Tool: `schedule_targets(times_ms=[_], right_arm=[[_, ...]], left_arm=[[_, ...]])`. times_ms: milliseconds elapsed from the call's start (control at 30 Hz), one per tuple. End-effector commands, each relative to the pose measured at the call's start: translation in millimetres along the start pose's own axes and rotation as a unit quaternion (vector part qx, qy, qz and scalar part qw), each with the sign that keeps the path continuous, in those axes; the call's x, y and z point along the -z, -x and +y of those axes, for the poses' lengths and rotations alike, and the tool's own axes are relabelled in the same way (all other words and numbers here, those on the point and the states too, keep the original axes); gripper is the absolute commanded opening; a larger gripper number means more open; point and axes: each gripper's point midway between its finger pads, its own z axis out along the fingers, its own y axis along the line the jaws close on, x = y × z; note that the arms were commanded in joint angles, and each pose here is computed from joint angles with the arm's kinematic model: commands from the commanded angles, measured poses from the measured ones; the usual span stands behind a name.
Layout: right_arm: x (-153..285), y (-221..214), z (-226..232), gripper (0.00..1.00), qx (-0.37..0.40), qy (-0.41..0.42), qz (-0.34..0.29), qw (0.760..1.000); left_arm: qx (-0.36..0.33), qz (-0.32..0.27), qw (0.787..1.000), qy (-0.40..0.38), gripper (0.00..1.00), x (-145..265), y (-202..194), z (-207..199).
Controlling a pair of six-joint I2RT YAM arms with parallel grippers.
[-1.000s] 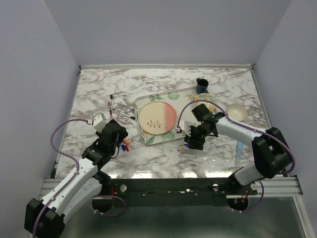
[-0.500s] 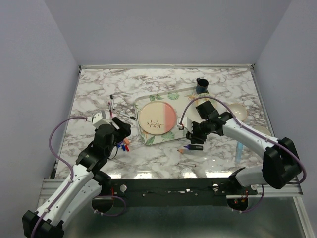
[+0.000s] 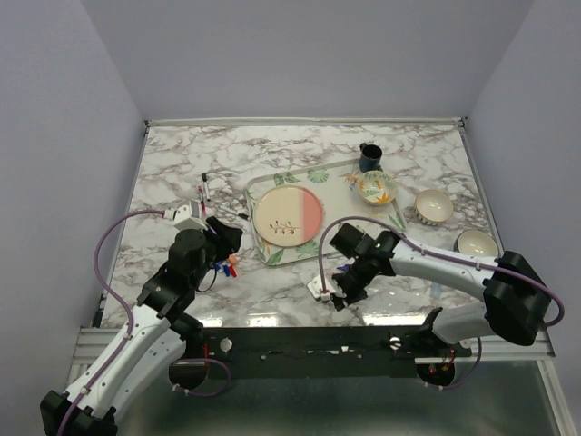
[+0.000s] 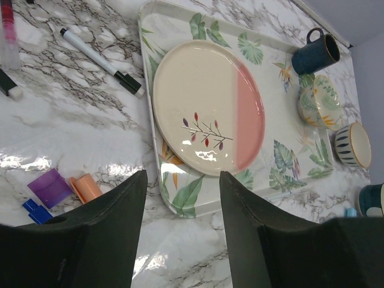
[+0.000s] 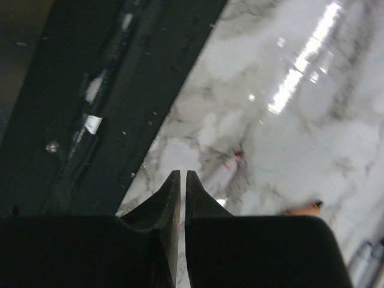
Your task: Open the pen caps
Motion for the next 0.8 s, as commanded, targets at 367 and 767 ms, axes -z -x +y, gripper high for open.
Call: schedule_targets(times_ms=[367,767], right_arm=[[-33,-51,0,0.11,-0.004,0.003,0.157,0.988],[-14,-74,-19,0.11,-0.031,-0.065,0.211,0.975]], left_arm=[[-0.009,0.006,1.000,-0.015,0.57,0,-3,-3],[-0.008,0.002,1.000,-0.015,0.63,2,-1,-3]])
